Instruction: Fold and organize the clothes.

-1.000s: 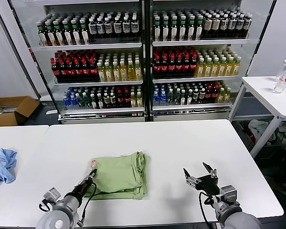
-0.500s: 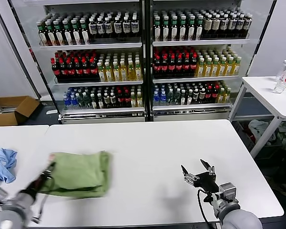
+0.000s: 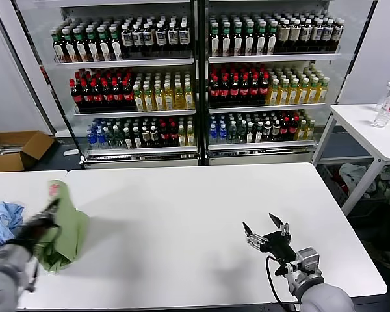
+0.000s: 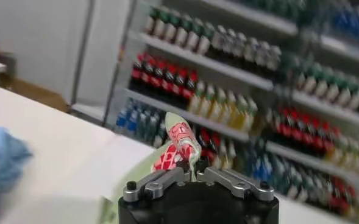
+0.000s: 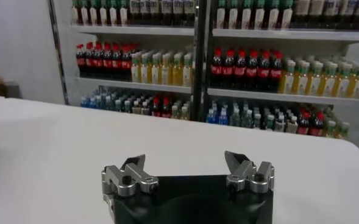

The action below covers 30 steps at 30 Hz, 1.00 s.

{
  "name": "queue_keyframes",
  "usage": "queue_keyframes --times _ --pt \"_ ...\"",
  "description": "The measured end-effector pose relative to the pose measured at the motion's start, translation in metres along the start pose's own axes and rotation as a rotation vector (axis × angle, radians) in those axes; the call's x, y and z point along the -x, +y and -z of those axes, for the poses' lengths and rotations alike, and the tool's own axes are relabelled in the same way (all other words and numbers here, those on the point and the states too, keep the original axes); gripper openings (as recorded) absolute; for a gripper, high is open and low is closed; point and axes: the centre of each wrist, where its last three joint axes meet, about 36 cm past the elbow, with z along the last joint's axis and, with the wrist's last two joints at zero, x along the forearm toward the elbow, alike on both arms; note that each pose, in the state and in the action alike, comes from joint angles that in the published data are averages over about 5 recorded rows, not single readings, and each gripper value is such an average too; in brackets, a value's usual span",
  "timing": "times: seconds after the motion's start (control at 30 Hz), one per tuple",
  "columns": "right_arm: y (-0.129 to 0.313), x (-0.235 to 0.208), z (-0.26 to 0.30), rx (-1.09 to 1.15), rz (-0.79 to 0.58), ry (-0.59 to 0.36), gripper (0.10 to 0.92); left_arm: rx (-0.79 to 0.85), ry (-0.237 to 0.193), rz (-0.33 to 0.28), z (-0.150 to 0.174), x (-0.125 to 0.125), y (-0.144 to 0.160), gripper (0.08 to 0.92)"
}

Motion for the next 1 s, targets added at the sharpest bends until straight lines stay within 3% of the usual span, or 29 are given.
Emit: queue_keyframes --times 0.3,0.5,0.63,0.8,1.0 --pt "-0.003 -0.004 0.004 -0.011 -0.021 -0.023 0.823 0.163 0.143 -0.125 -0.078 0.047 -0.084 0.102" --pt "-0.004 -0.005 0.004 -0.005 -0.035 -0.023 0.823 0.211 0.181 -0.245 -0.115 0.065 -0.140 0.182" --pt "-0.003 -0.002 0.004 -0.001 -0.032 -0.021 0.823 0.233 0.163 -0.295 -0.131 0.070 -0.162 0.294" --pt "0.002 0.011 0.004 0.033 -0.019 -0.013 0.823 0.232 0.109 -0.324 -0.134 0.065 -0.171 0.441" --pt "0.031 0.044 0.003 0.100 0.042 0.013 0.823 0.208 0.003 -0.269 -0.117 0.048 -0.151 0.615"
